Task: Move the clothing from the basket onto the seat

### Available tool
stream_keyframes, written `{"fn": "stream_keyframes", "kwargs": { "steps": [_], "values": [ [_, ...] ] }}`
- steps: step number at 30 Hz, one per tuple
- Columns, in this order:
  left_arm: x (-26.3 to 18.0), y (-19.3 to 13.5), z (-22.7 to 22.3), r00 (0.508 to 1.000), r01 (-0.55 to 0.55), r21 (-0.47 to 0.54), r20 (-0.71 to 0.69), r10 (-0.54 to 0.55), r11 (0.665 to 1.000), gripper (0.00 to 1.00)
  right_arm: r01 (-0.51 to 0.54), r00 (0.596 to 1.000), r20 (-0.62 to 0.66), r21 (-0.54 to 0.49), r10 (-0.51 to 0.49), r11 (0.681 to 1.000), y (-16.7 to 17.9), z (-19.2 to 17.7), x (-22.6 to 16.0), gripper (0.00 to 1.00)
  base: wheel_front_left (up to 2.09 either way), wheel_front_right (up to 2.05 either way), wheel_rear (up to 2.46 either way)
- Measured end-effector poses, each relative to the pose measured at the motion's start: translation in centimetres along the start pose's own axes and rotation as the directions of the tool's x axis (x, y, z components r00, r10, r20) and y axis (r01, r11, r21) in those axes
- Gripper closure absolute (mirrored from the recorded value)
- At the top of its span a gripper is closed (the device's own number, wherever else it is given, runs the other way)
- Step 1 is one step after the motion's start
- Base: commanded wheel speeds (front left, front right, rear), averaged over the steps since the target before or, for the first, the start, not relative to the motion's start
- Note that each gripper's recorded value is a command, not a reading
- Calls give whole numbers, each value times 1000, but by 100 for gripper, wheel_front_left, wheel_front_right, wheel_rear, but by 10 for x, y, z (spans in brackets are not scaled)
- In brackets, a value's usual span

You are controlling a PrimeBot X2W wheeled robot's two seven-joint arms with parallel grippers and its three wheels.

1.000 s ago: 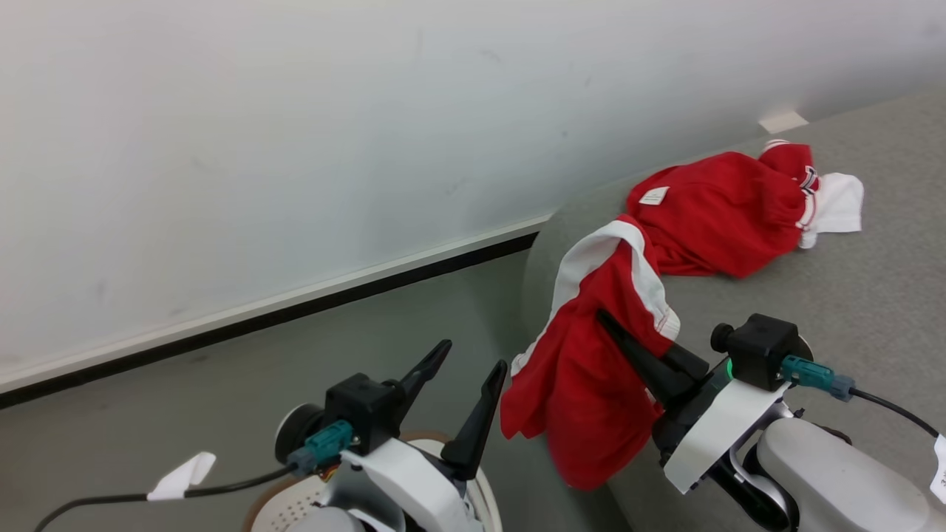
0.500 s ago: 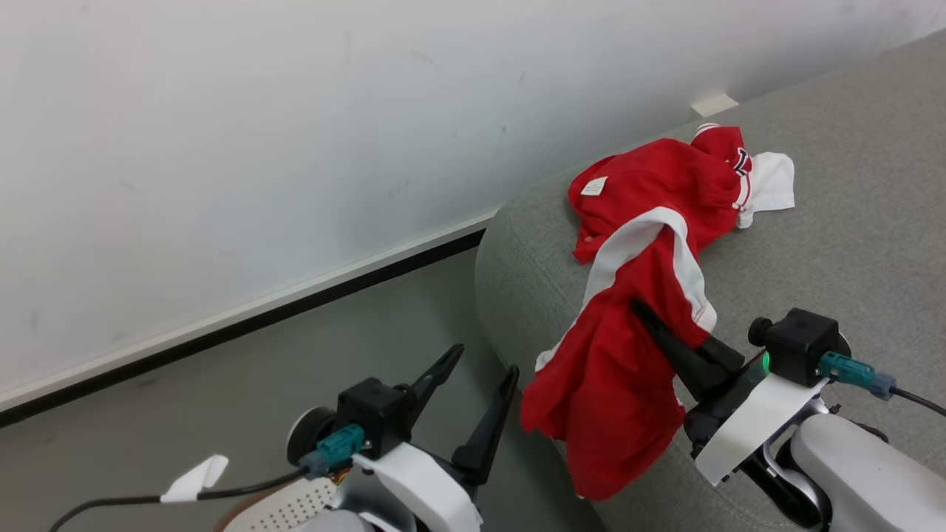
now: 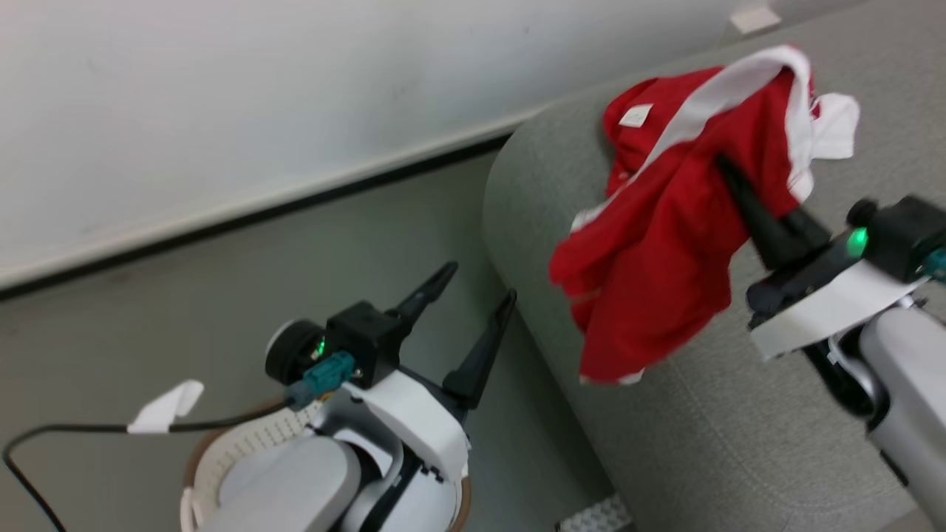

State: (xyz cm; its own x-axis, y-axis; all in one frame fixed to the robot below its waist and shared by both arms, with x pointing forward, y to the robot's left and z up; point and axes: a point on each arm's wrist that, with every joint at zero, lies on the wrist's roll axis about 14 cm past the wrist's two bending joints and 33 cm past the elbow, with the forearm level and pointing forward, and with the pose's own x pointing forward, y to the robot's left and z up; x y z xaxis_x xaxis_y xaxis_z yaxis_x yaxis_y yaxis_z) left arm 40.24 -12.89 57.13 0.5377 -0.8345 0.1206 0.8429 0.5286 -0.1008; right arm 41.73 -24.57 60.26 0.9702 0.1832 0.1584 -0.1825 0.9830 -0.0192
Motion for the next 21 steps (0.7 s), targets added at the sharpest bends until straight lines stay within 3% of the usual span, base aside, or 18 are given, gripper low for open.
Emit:
{"fn": "stream_keyframes", "kwargs": {
  "steps": [4,10,17,21],
  "values": [
    [10,27,-13,1000,-12,-11,-8,12,1000,0,46,999,0,-69,-46,997,-25,-4,34,100,0,0,0],
    [20,67,-39,999,-50,-51,-15,49,997,0,134,991,59,-211,-124,968,-80,19,95,100,0,0,0],
    [15,99,-76,993,-105,-93,-60,100,990,0,311,946,190,-309,-262,899,-155,83,146,100,0,0,0],
    [8,112,-93,988,-136,-108,-87,127,985,0,418,908,182,-327,-378,847,-199,80,148,100,0,0,0]
  ]
}}
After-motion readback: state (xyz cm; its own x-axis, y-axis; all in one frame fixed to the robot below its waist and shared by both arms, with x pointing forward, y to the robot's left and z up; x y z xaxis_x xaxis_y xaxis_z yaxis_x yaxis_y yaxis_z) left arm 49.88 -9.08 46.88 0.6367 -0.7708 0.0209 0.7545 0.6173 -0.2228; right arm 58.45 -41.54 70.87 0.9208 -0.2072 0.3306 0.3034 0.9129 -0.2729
